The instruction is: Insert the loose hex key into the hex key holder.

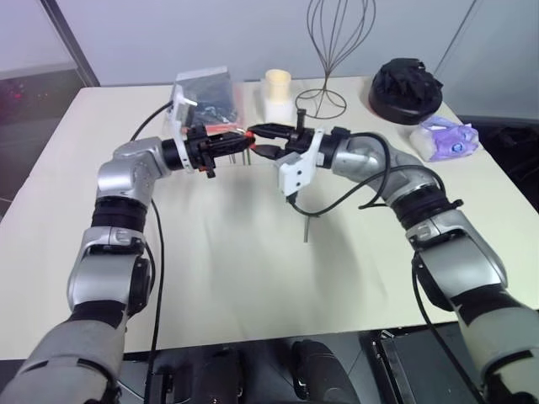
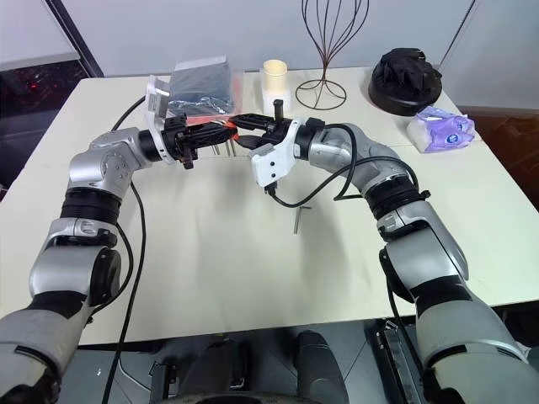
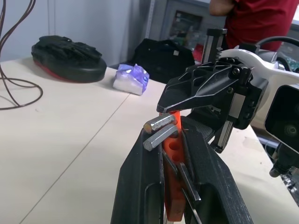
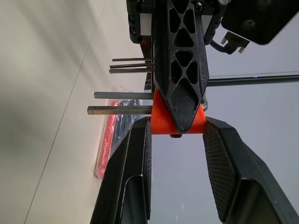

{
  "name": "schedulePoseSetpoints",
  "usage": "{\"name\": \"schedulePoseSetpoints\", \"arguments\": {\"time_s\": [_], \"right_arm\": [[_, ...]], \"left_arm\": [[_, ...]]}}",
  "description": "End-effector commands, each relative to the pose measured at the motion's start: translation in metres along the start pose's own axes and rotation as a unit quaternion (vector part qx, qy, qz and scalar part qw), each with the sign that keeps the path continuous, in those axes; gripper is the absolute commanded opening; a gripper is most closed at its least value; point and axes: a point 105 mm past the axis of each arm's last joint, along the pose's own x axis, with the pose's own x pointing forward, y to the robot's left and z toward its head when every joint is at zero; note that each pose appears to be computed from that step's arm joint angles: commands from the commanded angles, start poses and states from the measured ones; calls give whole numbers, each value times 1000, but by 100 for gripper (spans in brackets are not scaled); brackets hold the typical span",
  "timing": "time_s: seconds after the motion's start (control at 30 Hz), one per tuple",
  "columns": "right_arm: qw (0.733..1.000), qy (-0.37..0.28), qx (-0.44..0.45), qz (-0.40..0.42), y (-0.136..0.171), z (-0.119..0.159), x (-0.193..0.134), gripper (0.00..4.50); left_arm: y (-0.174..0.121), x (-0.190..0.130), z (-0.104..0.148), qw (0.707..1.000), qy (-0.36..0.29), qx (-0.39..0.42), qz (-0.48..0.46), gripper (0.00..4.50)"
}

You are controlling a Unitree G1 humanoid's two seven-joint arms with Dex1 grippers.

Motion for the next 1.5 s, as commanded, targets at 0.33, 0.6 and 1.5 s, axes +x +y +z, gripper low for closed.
{"name": "schedulePoseSetpoints", "arguments": {"time_s": [0.33,0.6,1.5], "right_arm": [[999,-8,-6,-38,-22,4,0,102],[999,-8,-4,-41,-23,4,0,102],[991,67,112,14,6,-16,-55,446]], "left_arm": [[4,-1,9,999,-9,28,20,338],[3,-1,8,999,-15,26,19,302],[0,-6,6,998,-6,54,28,0]]}}
